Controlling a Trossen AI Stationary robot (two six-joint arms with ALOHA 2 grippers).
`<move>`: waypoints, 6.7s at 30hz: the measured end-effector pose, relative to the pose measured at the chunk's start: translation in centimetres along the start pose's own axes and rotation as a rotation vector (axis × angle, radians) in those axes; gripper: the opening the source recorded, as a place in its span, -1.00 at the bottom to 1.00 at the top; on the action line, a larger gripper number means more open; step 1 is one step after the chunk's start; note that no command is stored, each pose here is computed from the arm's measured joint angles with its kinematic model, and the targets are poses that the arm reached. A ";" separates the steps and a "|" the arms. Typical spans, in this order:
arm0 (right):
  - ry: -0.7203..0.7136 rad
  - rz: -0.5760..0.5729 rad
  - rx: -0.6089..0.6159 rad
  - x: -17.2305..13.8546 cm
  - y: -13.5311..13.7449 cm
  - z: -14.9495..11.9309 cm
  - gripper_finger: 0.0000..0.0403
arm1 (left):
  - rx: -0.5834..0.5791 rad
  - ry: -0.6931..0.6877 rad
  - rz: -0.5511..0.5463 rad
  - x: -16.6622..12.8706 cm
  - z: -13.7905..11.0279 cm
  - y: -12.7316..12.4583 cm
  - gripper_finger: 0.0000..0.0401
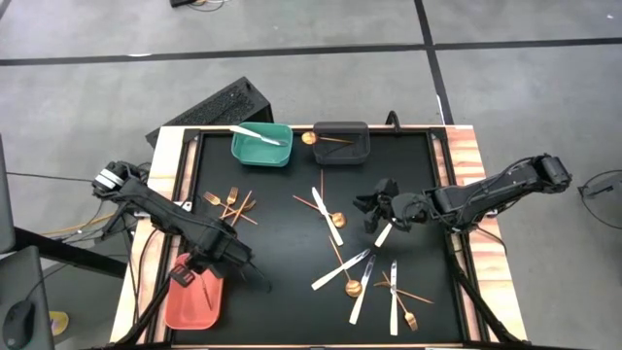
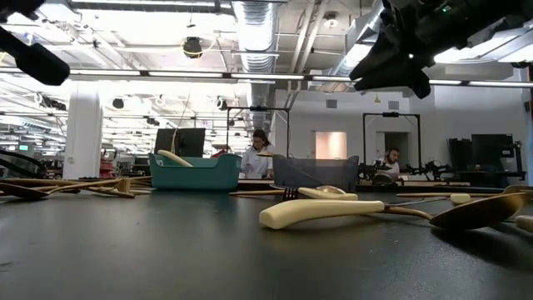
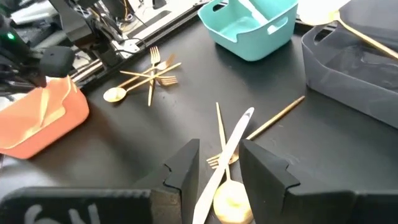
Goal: Sort silverware by color (type)
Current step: Put the gold fork into the orange bin
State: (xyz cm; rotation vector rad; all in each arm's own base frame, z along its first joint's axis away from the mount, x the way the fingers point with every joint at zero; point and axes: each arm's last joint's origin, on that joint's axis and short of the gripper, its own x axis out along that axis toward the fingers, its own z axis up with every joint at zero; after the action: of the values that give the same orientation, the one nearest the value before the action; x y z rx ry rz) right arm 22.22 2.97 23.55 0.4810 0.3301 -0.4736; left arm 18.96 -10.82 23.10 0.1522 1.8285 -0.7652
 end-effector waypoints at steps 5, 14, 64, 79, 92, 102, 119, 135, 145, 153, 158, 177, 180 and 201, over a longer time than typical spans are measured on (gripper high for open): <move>-0.006 -0.002 0.000 0.1 -0.1 0.1 -0.27 | -0.083 0.017 0.002 0.0 -0.2 0.0 -0.61; 0.038 0.061 -0.108 0.1 0.1 0.0 -0.28 | -0.060 -0.021 0.091 -1.3 -2.0 -0.5 -0.50; 0.442 -0.091 -0.200 3.9 -3.9 2.6 -0.28 | -0.646 -1.641 0.991 -5.0 -2.8 6.4 -0.61; 0.332 0.032 -0.313 10.7 -1.2 0.2 -0.28 | -0.775 -1.556 0.919 -4.7 -3.5 6.3 -0.61; 0.342 0.134 -0.357 12.2 0.8 -0.9 -0.28 | -0.998 -1.432 0.804 -3.0 -5.6 5.6 -0.62; 0.448 -0.052 -0.383 12.2 -2.3 -0.6 -0.28 | -1.086 -1.368 0.954 -1.9 -3.4 7.3 -0.62; 1.042 -0.607 -0.307 3.7 -11.2 0.4 -0.28 | -1.126 -1.371 0.898 -1.0 -1.5 8.2 -0.62; 1.332 -0.640 -0.235 4.0 -14.3 -3.6 -0.37 | -1.086 -1.350 0.880 -0.8 -1.3 7.9 -0.62; 1.282 -0.598 -0.260 3.0 -13.3 -3.2 -0.58 | -1.071 -1.339 0.871 -0.7 -1.3 7.9 -0.62; 1.193 -0.528 -0.241 2.2 -12.7 -2.0 -0.38 | -1.074 -1.337 0.880 -0.7 -1.4 8.0 -0.62; 1.205 -0.532 -0.228 2.3 -13.0 -2.5 -0.22 | -1.072 -1.336 0.875 -0.7 -1.3 8.0 -0.62; 1.316 -0.593 -0.168 3.8 -14.3 -4.2 -0.79 | -1.082 -1.247 0.832 0.1 -1.7 8.0 -0.62; 1.295 -0.583 -0.171 3.6 -14.2 -3.9 -0.85 | -1.081 -1.247 0.835 0.1 -1.7 8.0 -0.62; 0.253 -0.083 -0.203 4.3 -5.8 1.8 -0.83 | -0.817 -1.544 0.941 -0.1 -0.6 8.5 -0.37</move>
State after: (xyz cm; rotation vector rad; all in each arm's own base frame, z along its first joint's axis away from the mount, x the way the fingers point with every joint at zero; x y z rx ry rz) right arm 23.23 -3.98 21.20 0.3298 0.6376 -0.4542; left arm 22.34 -3.81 19.70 -0.1162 0.3098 0.5371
